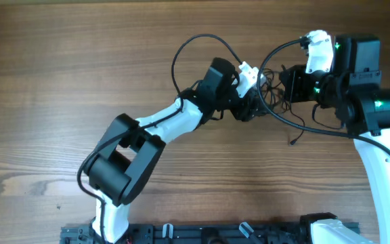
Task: Untangle cables
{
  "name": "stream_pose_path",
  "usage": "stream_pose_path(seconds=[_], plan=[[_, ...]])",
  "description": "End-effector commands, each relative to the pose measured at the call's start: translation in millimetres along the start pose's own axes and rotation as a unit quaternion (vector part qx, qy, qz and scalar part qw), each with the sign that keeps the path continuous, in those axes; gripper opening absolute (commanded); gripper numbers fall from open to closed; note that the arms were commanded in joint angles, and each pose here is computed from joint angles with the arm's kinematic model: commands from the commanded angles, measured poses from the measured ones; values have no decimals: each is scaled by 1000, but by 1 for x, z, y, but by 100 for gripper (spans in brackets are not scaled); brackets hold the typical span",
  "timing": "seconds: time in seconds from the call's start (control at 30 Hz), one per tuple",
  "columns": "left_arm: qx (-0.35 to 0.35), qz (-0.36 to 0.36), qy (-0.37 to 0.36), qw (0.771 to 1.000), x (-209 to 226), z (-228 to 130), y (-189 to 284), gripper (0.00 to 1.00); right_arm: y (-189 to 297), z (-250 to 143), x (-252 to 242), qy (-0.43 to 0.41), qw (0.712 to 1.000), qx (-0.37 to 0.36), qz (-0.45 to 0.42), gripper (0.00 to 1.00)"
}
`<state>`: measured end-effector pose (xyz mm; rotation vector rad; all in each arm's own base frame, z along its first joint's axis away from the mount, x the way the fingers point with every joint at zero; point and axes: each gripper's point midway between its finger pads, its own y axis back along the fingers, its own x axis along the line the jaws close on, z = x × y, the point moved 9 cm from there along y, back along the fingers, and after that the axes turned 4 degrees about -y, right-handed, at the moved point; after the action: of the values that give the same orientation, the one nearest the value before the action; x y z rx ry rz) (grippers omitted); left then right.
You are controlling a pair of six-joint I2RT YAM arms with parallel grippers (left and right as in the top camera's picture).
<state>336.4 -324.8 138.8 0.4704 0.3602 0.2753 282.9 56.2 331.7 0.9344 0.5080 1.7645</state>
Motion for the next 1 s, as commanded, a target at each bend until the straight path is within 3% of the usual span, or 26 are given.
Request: stream_pose_path(seconds=[0.0,0.07,0.13,0.2,0.23,0.47,0.67,0.83,0.97], plan=[[7,7,20,1000,7,-11,-12,66,5,4,6,-3,1000,-8,15,4],[2,5,15,1000,6,-10,-14,64,5,4,6,-3,1000,-8,15,4],[-2,1,9,1000,2,-9,-18,53,5,3,6,-3,1000,-7,15,4],[1,-2,7,1000,-1,-11,-21,26,5,3,6,-3,1000,-7,15,4],[3,-3,8,1000,-1,-13,-23,4,5,3,6,-3,1000,-6,14,4],[-1,36,33,999,19,-12,-11,4,5,1,4,-5,1000,-2,7,4],[-48,98,43,993,47,32,69,4,6,3,-4,-8,999,-13,-47,4],[-64,183,47,980,58,55,153,4,3,7,-26,-36,984,-31,-169,4],[-90,242,47,965,56,69,216,4,-30,7,-47,-53,971,6,-232,4]])
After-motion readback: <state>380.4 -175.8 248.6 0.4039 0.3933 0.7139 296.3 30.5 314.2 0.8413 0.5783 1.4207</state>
